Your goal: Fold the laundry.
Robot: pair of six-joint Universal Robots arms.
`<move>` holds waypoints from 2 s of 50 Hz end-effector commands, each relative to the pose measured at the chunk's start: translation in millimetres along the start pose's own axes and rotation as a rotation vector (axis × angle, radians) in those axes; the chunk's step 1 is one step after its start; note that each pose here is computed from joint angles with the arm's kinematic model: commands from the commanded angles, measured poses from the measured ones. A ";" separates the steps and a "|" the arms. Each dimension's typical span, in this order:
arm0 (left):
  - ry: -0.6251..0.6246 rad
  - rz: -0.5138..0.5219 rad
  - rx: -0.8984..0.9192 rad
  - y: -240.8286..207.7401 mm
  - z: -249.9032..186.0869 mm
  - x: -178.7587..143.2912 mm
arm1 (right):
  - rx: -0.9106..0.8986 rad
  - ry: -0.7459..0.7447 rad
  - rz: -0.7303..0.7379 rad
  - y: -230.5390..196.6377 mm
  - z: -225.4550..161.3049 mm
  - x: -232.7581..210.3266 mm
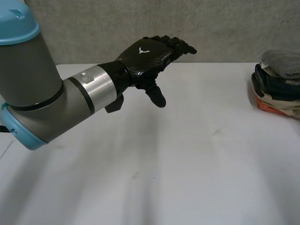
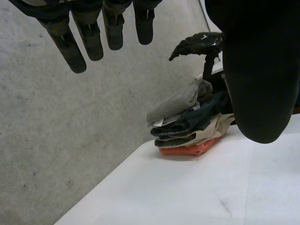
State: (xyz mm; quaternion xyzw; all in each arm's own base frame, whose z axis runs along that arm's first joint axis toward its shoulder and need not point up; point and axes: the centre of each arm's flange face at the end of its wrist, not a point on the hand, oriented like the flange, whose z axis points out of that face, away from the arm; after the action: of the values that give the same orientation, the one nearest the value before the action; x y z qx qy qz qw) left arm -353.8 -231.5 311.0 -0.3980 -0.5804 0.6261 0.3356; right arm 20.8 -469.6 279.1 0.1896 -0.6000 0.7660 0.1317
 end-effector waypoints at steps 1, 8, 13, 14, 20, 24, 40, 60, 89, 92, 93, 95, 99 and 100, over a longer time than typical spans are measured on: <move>0.003 0.014 0.025 -11.4 -4.2 3.5 | -0.086 0.210 -0.171 -40.0 -12.5 50.7; -0.020 0.059 0.125 -40.4 -10.0 0.6 | 0.231 0.180 -0.194 -136.0 -7.0 -28.6; -0.176 0.065 0.231 -71.5 -23.5 -29.2 | 0.420 0.005 -0.101 -182.2 -34.5 -113.0; -0.243 0.071 0.242 -74.8 -28.7 -43.4 | 0.433 -0.037 -0.090 -184.7 -41.1 -126.1; -0.683 0.159 0.175 -60.2 -68.7 -146.0 | 0.351 -0.400 -0.021 -166.3 -99.4 -217.1; -0.824 0.306 -0.029 -13.9 -85.7 -198.5 | 0.206 -0.516 -0.006 -139.1 -126.5 -244.4; -0.680 0.505 -0.387 212.6 -81.9 -317.3 | -0.111 -0.654 -0.037 -62.7 -176.7 -270.4; -0.709 0.432 -0.301 246.8 -60.8 -329.9 | -0.162 -0.665 -0.035 -44.5 -191.3 -271.4; -0.129 -0.105 0.043 116.6 34.9 25.7 | -0.195 -0.473 0.007 -43.4 -160.4 -224.7; -0.084 -0.074 0.017 121.0 43.8 46.9 | -0.203 -0.461 0.006 -40.8 -158.7 -221.4; -0.082 -0.064 0.010 119.9 43.5 48.3 | -0.204 -0.460 0.006 -40.7 -158.2 -220.8; -0.090 -0.045 -0.004 115.0 42.2 45.7 | -0.207 -0.448 0.006 -39.6 -155.8 -216.9; -0.155 0.006 0.034 81.5 32.5 20.8 | -0.189 -0.432 0.017 -47.7 -153.2 -211.1; -0.195 0.016 0.049 68.4 25.6 10.3 | -0.180 -0.426 0.020 -50.9 -152.9 -209.4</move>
State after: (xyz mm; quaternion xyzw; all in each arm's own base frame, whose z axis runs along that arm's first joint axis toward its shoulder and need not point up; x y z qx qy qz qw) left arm -402.8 -224.9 198.9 -0.3495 -0.6017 0.6413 0.3233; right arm 212.0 -302.5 185.3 0.3381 -0.6889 0.6410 0.0102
